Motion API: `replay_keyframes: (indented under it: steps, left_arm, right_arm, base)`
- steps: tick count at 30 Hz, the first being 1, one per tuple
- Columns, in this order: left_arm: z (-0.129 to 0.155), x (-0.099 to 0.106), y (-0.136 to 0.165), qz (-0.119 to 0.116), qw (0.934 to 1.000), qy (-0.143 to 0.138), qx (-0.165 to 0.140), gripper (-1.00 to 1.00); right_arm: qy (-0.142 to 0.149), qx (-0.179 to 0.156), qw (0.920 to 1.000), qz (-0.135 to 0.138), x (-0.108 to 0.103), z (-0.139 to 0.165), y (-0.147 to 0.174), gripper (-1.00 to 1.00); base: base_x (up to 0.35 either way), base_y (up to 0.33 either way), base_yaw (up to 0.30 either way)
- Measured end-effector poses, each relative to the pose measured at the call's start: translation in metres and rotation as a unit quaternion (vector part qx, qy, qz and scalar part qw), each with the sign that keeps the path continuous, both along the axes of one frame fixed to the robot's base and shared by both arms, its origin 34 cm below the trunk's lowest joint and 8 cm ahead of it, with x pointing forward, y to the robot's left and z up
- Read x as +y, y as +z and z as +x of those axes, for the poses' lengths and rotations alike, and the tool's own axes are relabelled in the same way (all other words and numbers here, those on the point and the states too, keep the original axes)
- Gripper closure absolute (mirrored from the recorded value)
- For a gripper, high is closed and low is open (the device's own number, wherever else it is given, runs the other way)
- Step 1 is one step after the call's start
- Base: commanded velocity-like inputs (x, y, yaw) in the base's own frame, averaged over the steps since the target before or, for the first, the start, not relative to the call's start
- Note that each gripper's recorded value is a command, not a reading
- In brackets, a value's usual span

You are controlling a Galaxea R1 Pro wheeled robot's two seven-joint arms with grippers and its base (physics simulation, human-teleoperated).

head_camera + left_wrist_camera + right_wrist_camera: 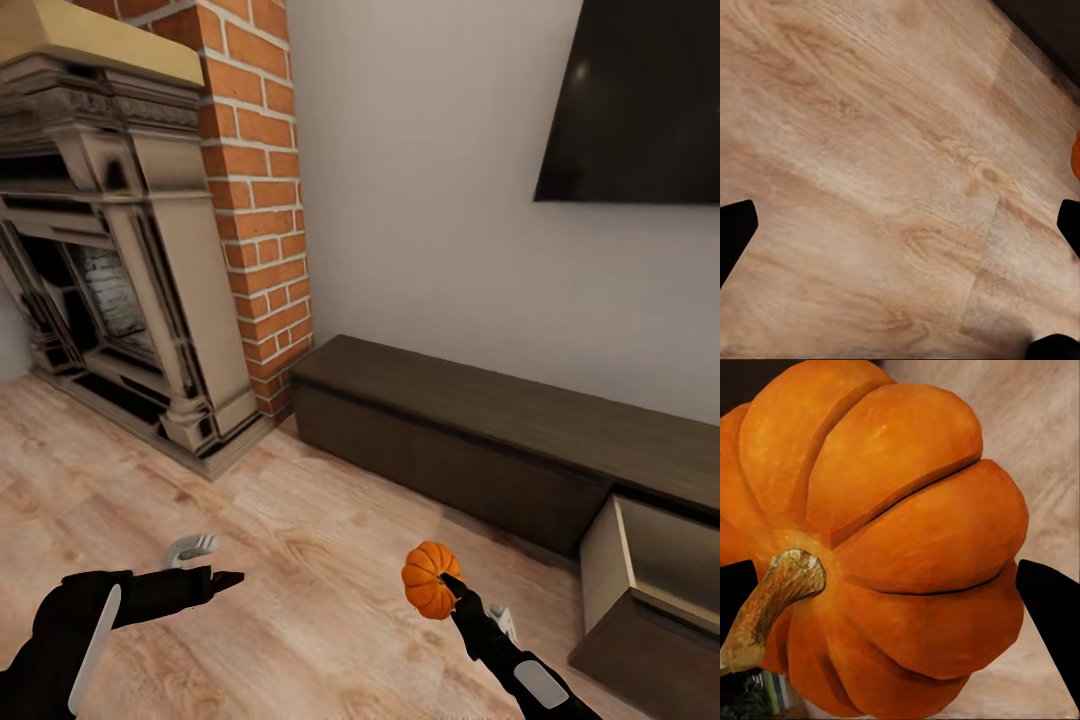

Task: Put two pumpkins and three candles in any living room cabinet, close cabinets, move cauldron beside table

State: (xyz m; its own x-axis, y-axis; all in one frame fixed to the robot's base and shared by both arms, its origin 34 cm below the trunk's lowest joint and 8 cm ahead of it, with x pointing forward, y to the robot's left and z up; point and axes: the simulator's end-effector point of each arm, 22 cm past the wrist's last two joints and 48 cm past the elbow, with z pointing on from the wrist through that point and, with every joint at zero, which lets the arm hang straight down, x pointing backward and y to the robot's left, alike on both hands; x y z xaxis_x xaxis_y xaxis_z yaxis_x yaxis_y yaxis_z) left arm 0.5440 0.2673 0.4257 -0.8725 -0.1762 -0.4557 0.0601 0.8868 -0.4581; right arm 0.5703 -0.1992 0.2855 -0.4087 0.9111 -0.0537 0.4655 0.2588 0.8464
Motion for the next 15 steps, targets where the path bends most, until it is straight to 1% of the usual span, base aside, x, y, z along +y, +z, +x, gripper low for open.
replay_keyframes:
  steps: [4, 9, 15]
  left_arm:
    - [0.001, 0.0, 0.006, 0.0, 1.0, 0.0, -0.006, -1.0]
    - [0.002, -0.001, 0.013, -0.001, 0.9999, 0.0, -0.013, -1.0]
    - [0.003, 0.0, 0.021, -0.001, 0.9998, 0.0, -0.021, -1.0]
  right_arm:
    - [0.001, -0.005, 1.0, 0.0, 0.001, 0.002, 0.006, 1.0]
    - [0.007, -0.004, 0.9999, -0.007, 0.002, 0.002, 0.01, 1.0]
    - [0.007, 0.0, 0.9999, -0.013, 0.001, 0.003, 0.013, 1.0]
  base:
    - [-0.111, 0.0, 0.209]
    - [-0.02, 0.0, 0.192]
    - [-0.002, 0.0, 0.183]
